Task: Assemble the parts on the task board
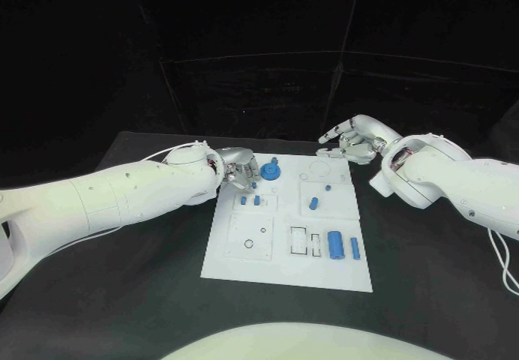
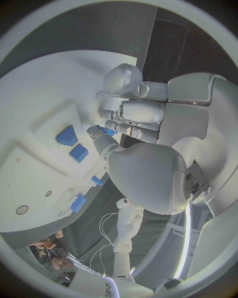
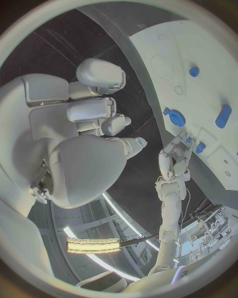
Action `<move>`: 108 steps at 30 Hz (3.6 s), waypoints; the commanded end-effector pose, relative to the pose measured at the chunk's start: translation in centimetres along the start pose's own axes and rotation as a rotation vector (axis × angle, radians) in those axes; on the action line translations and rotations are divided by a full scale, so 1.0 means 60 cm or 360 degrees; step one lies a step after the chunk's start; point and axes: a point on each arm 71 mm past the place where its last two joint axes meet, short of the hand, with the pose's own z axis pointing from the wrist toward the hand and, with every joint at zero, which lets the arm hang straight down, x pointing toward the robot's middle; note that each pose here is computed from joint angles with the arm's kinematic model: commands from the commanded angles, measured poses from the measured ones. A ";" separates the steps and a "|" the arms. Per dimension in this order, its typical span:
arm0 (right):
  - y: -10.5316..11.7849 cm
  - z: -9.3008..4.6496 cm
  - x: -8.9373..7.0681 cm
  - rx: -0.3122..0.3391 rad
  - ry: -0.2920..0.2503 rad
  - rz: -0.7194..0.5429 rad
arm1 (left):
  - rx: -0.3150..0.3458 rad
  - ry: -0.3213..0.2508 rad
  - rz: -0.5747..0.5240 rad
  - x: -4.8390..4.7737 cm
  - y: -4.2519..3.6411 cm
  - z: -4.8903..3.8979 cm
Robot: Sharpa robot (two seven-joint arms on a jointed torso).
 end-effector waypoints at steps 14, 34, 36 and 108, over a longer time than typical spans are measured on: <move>-0.028 -0.001 -0.006 0.0110 0.0075 -0.0110 | -0.0059 -0.0155 -0.0152 -0.022 0.048 -0.036; -0.051 -0.018 0.058 0.0075 0.0156 -0.0888 | 0.0203 -0.0678 -0.1849 -0.060 0.071 -0.079; -0.053 -0.019 0.063 0.0079 0.0178 -0.0902 | 0.0212 -0.0687 -0.1898 -0.059 0.070 -0.082; -0.021 -0.050 0.089 -0.0024 0.0015 -0.0822 | 0.0214 -0.0676 -0.2041 -0.055 0.071 -0.092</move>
